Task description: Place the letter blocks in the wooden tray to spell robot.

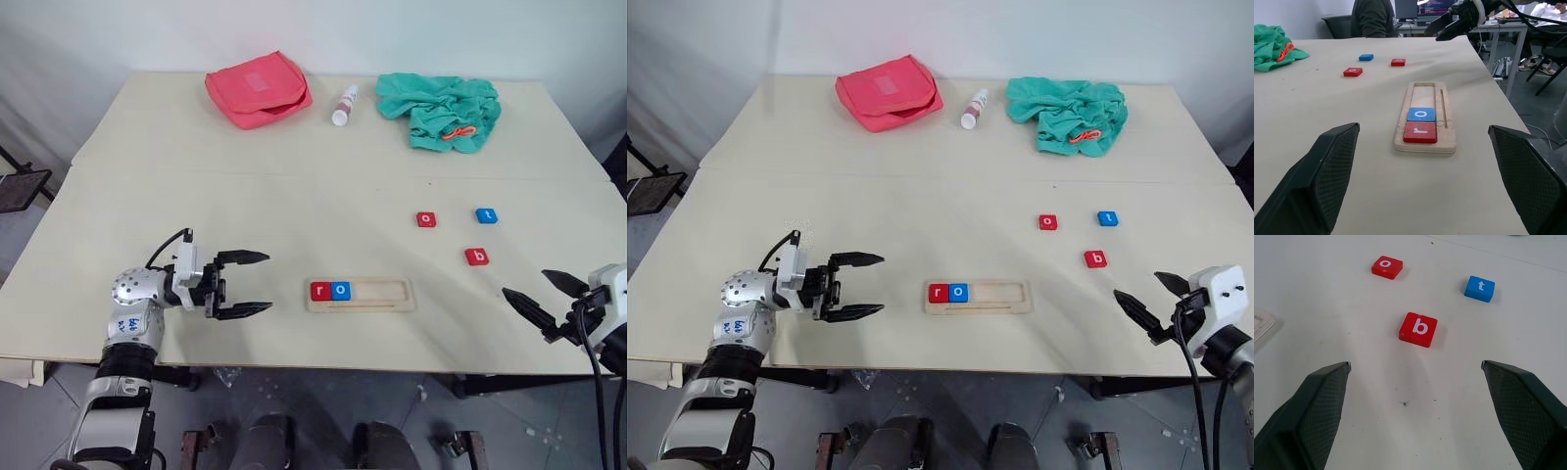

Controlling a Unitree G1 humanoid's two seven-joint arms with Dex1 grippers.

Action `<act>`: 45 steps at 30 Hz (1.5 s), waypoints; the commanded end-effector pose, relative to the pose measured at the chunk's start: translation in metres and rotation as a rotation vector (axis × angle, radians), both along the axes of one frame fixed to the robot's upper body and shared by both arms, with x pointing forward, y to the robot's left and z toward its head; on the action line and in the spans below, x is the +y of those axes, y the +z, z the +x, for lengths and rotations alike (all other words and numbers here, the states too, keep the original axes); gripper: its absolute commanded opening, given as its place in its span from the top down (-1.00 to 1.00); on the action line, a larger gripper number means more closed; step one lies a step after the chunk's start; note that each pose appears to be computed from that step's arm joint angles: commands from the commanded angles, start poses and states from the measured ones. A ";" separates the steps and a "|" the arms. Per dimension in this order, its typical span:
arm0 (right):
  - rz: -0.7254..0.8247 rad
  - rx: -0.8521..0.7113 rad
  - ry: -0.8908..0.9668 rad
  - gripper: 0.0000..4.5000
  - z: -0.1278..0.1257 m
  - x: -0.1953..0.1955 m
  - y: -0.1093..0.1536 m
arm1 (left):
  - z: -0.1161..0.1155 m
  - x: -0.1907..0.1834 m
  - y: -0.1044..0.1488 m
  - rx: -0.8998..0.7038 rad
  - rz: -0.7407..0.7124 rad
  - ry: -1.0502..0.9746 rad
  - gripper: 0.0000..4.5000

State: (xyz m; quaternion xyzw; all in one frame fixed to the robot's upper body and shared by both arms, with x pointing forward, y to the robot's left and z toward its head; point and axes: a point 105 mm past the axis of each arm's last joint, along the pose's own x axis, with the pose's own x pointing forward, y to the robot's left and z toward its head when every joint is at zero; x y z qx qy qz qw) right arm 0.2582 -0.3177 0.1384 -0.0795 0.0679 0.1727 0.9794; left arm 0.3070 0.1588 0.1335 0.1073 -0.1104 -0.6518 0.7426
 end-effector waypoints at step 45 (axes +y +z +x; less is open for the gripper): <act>0.013 0.129 -0.173 -0.58 0.090 0.028 -0.024 | -0.025 -0.018 -0.002 -0.053 -0.083 -0.032 -1.00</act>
